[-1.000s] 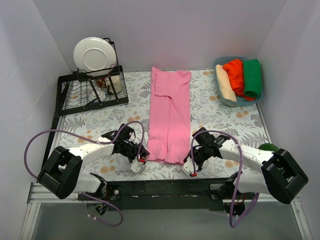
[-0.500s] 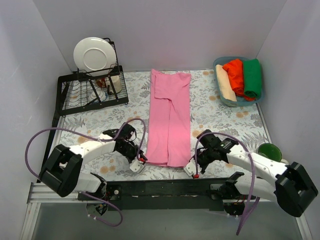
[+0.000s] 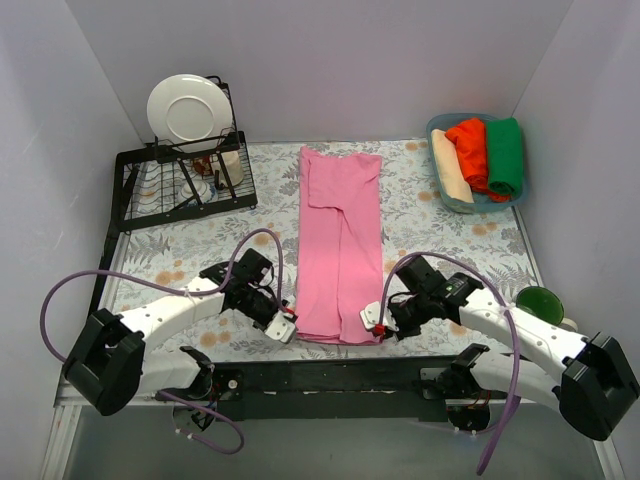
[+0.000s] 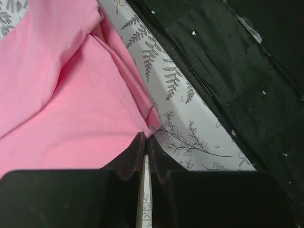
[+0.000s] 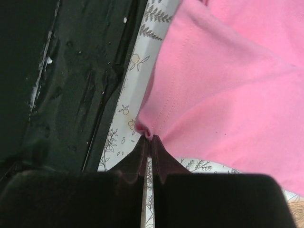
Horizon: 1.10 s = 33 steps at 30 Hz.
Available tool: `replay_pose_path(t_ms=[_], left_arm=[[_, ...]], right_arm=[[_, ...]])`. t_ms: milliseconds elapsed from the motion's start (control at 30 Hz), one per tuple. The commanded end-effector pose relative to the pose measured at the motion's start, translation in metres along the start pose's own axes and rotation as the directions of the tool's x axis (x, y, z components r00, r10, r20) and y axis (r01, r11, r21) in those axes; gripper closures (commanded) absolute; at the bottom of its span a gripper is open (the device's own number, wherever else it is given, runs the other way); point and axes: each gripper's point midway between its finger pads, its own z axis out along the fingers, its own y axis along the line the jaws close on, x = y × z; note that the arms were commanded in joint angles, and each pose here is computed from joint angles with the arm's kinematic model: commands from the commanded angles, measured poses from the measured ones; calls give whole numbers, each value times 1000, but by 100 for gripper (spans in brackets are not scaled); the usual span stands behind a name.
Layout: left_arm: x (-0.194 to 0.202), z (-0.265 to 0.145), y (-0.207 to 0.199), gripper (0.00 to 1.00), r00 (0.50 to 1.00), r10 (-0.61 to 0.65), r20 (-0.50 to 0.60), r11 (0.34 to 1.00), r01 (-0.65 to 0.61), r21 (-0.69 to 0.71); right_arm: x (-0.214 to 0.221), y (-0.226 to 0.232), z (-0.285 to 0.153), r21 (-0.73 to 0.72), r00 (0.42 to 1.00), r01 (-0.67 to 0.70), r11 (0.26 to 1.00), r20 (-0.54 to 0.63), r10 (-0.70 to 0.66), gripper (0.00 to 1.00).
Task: Roll the t-shirts
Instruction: Roll the T-shirt to the center of the board.
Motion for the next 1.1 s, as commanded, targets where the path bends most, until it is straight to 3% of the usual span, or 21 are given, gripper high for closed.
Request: replay_pose_path(t_ms=[0, 100, 133, 200, 367, 800, 1067], left_arm=[[-9, -1, -1, 100, 991, -130, 26, 991, 130, 7], [-6, -1, 1, 100, 989, -145, 16, 989, 145, -25], [-7, -1, 3, 100, 969, -244, 22, 968, 245, -48], [-8, -4, 24, 100, 964, -264, 31, 957, 265, -115], [-11, -1, 34, 100, 922, -382, 60, 915, 386, -117], [13, -8, 58, 100, 899, -437, -4, 871, 422, -252], [33, -9, 80, 100, 876, -482, -20, 822, 445, -355]], right_arm=[[-22, -17, -7, 44, 993, -114, 992, 46, 112, 99], [-19, -14, -9, 45, 991, -133, 990, 33, 132, 99], [-20, -15, -11, 51, 992, -127, 991, 25, 125, 99], [-19, -17, -14, 66, 992, -125, 990, 12, 125, 99], [-21, -24, -18, 100, 988, -156, 983, 16, 155, 99], [-7, -65, -31, 153, 936, -350, 924, 83, 341, 99], [1, -82, -24, 142, 916, -400, 906, 96, 389, 99]])
